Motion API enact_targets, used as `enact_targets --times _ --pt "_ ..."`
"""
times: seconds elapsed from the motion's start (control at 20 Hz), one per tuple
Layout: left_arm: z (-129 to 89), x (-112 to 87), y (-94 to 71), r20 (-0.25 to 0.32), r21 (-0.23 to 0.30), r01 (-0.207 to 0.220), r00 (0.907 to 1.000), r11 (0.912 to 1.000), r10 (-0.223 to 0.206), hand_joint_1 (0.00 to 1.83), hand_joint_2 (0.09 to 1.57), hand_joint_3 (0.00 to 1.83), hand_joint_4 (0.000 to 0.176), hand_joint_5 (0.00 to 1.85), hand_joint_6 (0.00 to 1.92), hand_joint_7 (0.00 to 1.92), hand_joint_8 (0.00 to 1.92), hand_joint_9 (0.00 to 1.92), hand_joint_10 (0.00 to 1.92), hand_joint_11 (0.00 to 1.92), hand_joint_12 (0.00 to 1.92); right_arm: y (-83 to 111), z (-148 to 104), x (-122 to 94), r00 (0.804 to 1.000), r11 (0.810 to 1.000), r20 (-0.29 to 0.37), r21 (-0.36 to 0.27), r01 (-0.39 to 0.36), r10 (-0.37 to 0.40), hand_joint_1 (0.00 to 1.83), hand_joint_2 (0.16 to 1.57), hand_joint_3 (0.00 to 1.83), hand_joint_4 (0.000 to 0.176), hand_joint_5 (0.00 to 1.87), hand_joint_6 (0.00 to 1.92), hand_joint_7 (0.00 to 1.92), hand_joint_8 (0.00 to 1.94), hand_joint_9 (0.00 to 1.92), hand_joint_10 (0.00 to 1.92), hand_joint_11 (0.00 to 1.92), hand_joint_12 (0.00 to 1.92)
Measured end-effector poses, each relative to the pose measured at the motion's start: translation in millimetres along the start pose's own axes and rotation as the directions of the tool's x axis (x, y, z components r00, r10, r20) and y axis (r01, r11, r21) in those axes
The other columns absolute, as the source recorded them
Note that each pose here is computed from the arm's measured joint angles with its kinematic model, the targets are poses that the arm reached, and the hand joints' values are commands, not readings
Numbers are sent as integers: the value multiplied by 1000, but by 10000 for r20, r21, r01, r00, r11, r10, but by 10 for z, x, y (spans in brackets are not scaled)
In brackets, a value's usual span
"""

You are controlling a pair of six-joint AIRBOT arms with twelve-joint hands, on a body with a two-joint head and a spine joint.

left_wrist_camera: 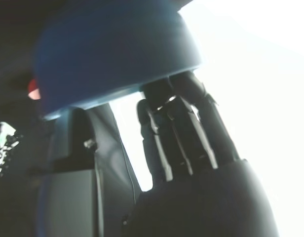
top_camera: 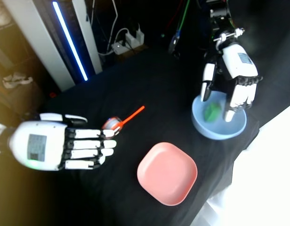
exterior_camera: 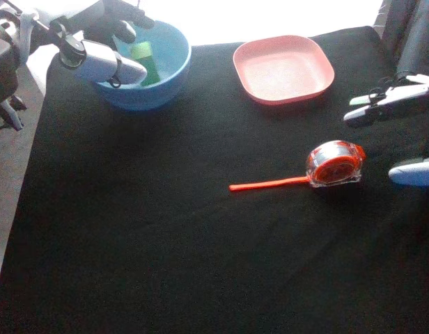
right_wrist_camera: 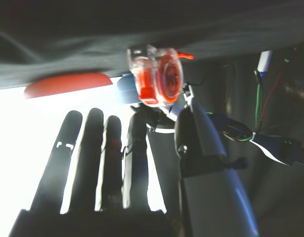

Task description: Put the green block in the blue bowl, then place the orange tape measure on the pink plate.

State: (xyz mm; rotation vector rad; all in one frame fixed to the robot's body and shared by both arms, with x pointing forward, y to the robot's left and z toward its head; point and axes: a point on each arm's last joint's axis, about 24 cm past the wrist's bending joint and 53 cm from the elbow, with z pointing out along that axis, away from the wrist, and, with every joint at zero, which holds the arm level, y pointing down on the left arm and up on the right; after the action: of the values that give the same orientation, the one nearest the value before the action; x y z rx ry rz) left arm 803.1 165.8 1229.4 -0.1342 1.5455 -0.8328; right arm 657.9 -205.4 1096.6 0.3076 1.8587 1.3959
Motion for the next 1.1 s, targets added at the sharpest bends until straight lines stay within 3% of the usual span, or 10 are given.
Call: enact_targets --times 0.1,0.2,0.35,0.45,0.55,0.6,0.7,0.9,0.95,1.1 --pt "-14 49 -83 -89 192 -21 10000 9998 23 806 990 0 117 431 0 661 0 682 675 546 1370 14 1 8 10000 9999 -38 -54 -89 89 1007 1071 0 10 507 0 365 1 400 1 0 1103" --pt "-106 64 -205 -24 631 -128 9999 9979 130 803 957 0 123 383 2 545 0 672 362 509 1176 106 46 9 9999 9995 -107 -308 -50 47 962 1058 0 61 468 0 328 0 357 1 0 986" --pt "-416 50 -397 206 1528 -468 9988 9871 442 790 982 0 91 389 0 493 0 626 39 289 1098 253 84 -25 10000 9969 -42 -785 -51 48 989 1021 0 39 458 7 283 1 299 0 0 891" --pt "-660 14 -454 395 1929 -582 9979 9795 515 755 977 0 120 337 0 404 0 506 1 143 1079 287 100 -10 9999 9962 -110 -875 2 -12 1043 989 0 22 470 4 288 2 320 6 0 1015" --pt "-885 -12 -465 522 2204 -644 9972 9733 542 801 961 0 96 291 8 323 4 392 0 33 1012 307 111 5 9999 9955 -147 -951 -2 -12 1010 979 0 92 451 0 287 1 326 4 0 1086" --pt "-1003 24 -448 417 2277 -554 9980 9722 471 873 934 0 137 278 1 323 1 296 1 0 904 307 124 13 9999 9953 -138 -966 -46 32 999 977 0 120 444 2 305 3 317 3 0 1056" --pt "-1160 106 -411 151 2289 -395 9992 9726 370 816 912 0 138 264 1 275 3 230 3 0 777 295 141 39 9998 9953 -175 -969 -89 72 1061 963 0 102 457 3 326 6 336 7 0 1081" --pt "-1405 312 -334 -388 2065 -104 9991 9784 188 838 848 0 166 155 4 46 6 48 4 0 515 224 231 61 9998 9960 -143 -883 -133 120 909 991 0 124 506 0 412 1 477 7 167 1010" --pt "-1446 352 -305 -457 1981 -6 9989 9802 98 787 850 0 174 120 12 27 4 9 0 0 219 200 253 87 9997 9962 -175 -860 -163 149 880 1000 2 136 508 0 406 0 466 1 168 995" --pt "-1565 459 -157 -586 1552 352 9979 9873 -264 846 885 8 157 132 9 42 1 1 0 99 47 137 356 196 9991 9976 -427 -685 -74 45 1062 973 0 89 579 18 431 6 469 0 158 976"
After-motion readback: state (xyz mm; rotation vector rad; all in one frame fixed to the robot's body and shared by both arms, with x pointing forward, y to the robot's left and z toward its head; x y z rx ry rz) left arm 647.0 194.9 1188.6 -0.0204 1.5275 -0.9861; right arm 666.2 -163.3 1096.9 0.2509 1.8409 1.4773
